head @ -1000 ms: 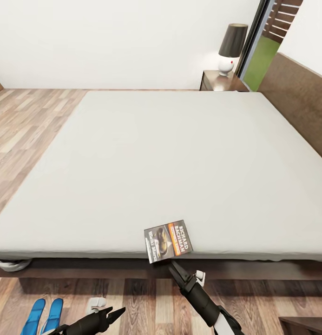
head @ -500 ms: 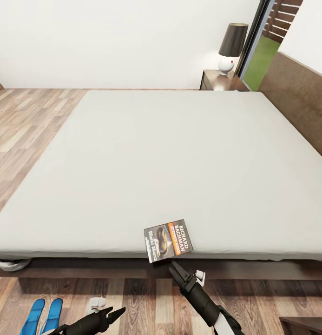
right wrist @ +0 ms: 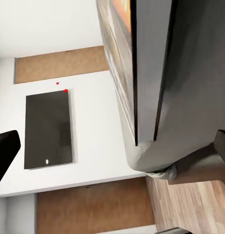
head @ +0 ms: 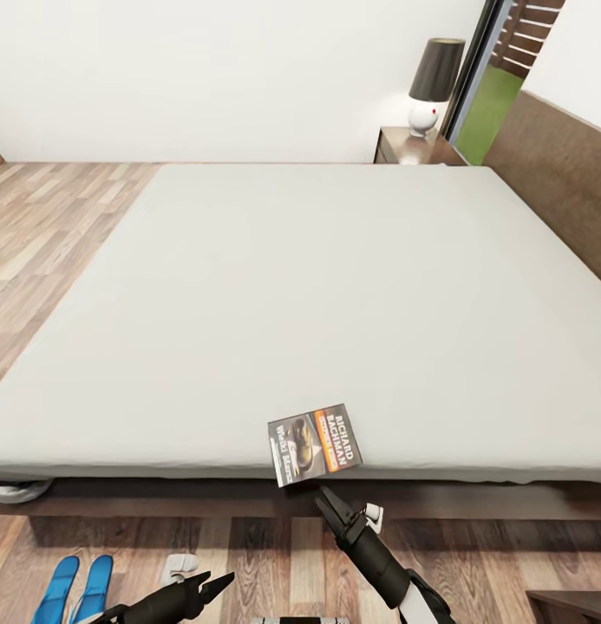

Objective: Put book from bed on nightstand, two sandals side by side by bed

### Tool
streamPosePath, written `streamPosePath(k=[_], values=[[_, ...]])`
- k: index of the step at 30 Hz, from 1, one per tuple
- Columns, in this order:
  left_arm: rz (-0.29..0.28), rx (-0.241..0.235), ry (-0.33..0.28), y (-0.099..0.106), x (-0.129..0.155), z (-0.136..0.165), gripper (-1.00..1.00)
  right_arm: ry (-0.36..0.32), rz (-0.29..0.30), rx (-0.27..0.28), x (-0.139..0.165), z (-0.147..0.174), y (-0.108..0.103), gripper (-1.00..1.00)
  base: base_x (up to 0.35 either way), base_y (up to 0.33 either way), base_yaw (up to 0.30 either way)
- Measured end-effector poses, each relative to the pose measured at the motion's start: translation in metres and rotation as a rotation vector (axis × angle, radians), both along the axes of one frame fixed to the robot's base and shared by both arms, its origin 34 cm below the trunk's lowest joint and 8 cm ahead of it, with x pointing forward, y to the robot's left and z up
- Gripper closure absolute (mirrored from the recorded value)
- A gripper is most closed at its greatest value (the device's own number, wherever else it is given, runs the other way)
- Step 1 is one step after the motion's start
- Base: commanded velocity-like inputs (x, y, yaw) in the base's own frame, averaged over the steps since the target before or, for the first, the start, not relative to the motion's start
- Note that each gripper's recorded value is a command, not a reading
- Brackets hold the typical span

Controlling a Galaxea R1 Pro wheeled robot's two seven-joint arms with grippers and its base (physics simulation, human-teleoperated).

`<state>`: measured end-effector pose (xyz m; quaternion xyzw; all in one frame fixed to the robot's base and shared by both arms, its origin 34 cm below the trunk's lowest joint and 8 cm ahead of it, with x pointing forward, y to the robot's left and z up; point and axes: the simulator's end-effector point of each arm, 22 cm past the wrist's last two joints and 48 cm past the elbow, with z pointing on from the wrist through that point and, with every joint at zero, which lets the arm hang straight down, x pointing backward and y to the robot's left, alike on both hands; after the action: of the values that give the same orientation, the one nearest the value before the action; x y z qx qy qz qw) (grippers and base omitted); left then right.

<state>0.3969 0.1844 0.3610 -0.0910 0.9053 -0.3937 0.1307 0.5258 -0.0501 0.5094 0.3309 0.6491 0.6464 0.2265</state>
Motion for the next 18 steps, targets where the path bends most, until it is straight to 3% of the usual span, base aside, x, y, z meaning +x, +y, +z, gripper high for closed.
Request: streamPosePath(k=[18], values=[[0.003, 0.0, -0.001, 0.0, -0.002, -0.014, -1.0, 0.0, 0.0, 0.0, -0.002, -0.014, 0.0, -1.0, 0.0, 0.0, 0.0]])
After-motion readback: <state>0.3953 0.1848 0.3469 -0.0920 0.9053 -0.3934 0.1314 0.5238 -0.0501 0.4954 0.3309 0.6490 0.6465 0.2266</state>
